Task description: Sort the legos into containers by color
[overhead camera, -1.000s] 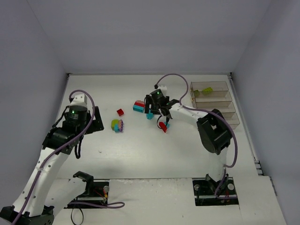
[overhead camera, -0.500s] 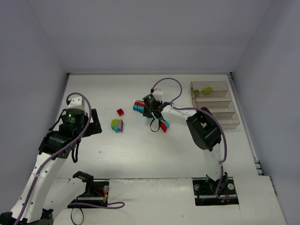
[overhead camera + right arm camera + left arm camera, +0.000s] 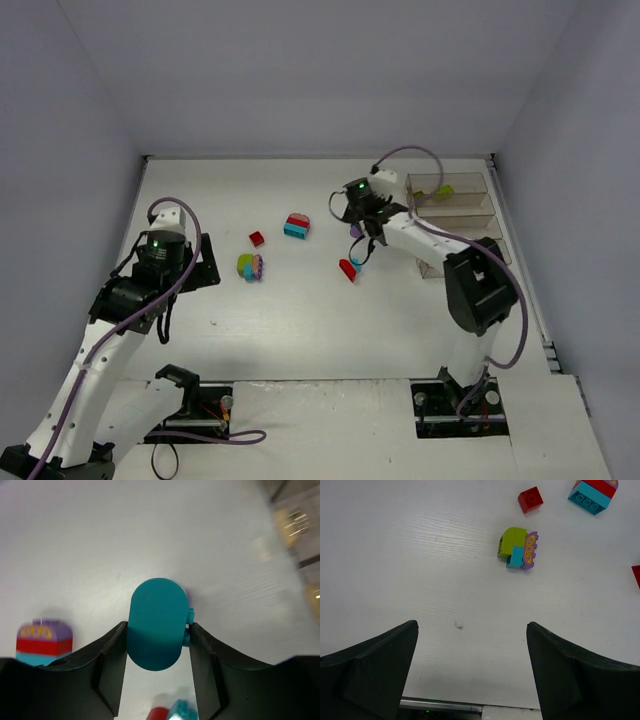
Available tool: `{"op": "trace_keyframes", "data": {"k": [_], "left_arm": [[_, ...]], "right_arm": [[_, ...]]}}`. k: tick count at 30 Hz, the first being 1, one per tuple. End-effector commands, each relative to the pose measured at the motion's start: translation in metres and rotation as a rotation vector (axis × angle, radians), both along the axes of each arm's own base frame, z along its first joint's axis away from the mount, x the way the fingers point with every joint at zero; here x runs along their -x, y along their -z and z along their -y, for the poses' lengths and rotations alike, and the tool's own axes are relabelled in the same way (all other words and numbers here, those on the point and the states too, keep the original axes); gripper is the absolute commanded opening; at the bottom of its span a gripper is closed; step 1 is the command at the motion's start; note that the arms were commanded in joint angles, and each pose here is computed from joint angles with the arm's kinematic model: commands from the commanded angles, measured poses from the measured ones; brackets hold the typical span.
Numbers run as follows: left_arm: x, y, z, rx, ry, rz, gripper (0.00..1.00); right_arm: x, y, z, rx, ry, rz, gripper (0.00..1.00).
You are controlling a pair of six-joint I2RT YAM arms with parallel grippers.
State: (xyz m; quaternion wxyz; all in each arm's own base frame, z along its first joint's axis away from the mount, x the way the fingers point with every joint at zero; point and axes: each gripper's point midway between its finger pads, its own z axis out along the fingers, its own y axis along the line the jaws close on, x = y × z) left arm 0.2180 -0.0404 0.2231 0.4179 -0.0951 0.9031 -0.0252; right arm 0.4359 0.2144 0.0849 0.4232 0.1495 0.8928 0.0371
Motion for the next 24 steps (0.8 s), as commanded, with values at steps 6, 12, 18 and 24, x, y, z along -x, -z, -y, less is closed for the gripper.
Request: {"op": "trace_keyframes", "data": {"k": [6, 12, 18, 24], "left_arm": [[-0.019, -0.012, 0.011, 0.035, 0.012, 0.055, 0.83], [-0.025, -0.014, 0.014, 0.043, 0.013, 0.061, 0.83], [-0.028, -0.016, 0.015, 0.047, 0.009, 0.063, 0.83], [-0.03, -0.015, 0.014, 0.045, -0.002, 0.059, 0.83]], "right_arm": [[-0.018, -0.071, 0.153, -0.041, 0.416, 0.134, 0.0], [-0.022, -0.052, 0.227, -0.135, 0.612, 0.099, 0.01], [-0.039, -0.04, 0.261, -0.17, 0.701, 0.088, 0.02], [-0.054, -0.029, 0.278, -0.221, 0.754, 0.085, 0.07]]}}
